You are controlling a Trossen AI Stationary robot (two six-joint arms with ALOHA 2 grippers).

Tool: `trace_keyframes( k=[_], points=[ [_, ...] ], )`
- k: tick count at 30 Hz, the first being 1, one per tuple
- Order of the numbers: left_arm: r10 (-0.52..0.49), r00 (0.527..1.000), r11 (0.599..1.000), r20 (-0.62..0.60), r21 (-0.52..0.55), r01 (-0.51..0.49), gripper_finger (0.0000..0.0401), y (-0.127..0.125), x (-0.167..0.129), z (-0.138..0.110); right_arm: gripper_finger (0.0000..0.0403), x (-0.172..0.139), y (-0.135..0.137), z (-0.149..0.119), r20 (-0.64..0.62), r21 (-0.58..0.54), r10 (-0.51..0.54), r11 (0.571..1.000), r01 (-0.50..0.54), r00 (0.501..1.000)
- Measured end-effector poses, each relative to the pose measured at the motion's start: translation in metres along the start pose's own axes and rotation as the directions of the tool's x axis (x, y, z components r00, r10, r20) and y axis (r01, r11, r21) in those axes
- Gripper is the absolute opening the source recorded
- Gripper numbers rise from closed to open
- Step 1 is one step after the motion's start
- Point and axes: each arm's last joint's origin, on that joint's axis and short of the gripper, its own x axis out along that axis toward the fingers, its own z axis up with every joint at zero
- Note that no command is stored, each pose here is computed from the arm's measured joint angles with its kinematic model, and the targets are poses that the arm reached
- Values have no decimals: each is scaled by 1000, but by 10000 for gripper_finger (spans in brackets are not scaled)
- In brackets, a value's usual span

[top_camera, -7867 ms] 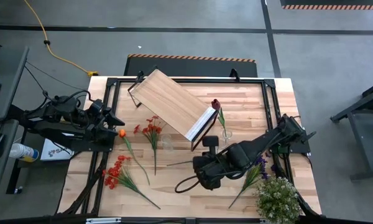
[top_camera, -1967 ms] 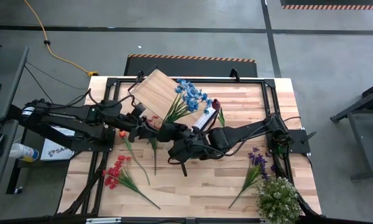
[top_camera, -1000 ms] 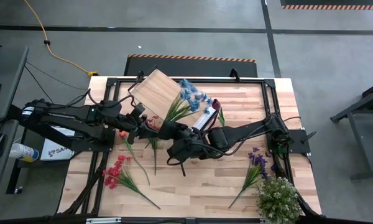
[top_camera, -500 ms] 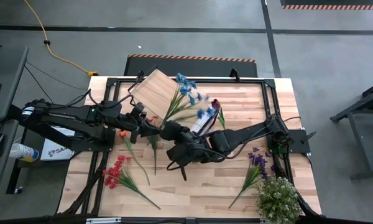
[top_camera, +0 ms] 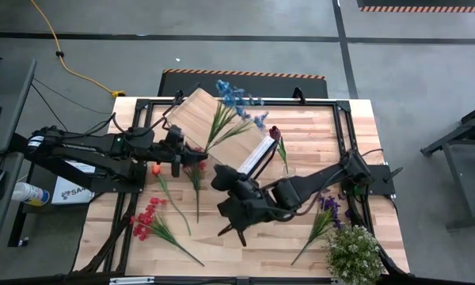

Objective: Pick and place flowers into a vace then onto a shelf
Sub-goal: Put the blue flowers into the right transparent flower vase

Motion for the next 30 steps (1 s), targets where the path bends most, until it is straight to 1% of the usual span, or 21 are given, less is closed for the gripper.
trace_keyframes(
  k=[1, 4, 9, 11, 15, 19, 21, 24, 27, 29, 30],
  points=[
    [-5, 1000, 1000, 17, 8, 5, 45, -1, -1, 1, 142, -2, 0, 1, -4, 0, -4, 1000, 4, 1000],
    [-33, 995, 999, 99, 42, 29, 45, -5, -3, 8, 142, -8, 1, 3, -20, 51, -18, 999, 19, 1000],
    [-92, 970, 992, 224, 103, 70, 45, -13, -11, 20, 142, -17, -1, 1, -92, 109, -52, 992, 62, 994],
    [-115, 960, 989, 253, 123, 86, 45, -15, -15, 24, 142, -20, -5, -1, -119, 145, -67, 986, 84, 991],
    [-152, 942, 982, 300, 156, 108, 45, -19, -21, 29, 142, -27, -21, -14, -199, 234, -100, 961, 146, 975],
    [-184, 922, 973, 341, 194, 123, 45, -22, -25, 33, 142, -36, -33, -32, -243, 333, -120, 922, 199, 963],
    [-201, 910, 969, 361, 210, 131, 45, -24, -26, 35, 142, -40, -40, -43, -261, 391, -127, 893, 225, 957],
    [-246, 888, 958, 388, 238, 161, 45, -27, -28, 38, 142, -47, -50, -59, -268, 499, -131, 828, 254, 954],
    [-265, 880, 950, 394, 264, 168, 45, -28, -29, 40, 142, -53, -60, -76, -247, 632, -132, 729, 263, 960],
    [-291, 871, 941, 395, 284, 186, 45, -30, -30, 40, 142, -56, -65, -88, -202, 728, -130, 643, 238, 971],
    [-302, 866, 937, 398, 293, 192, 45, -30, -30, 41, 141, -58, -68, -93, -164, 775, -129, 597, 209, 978]
  ],
)
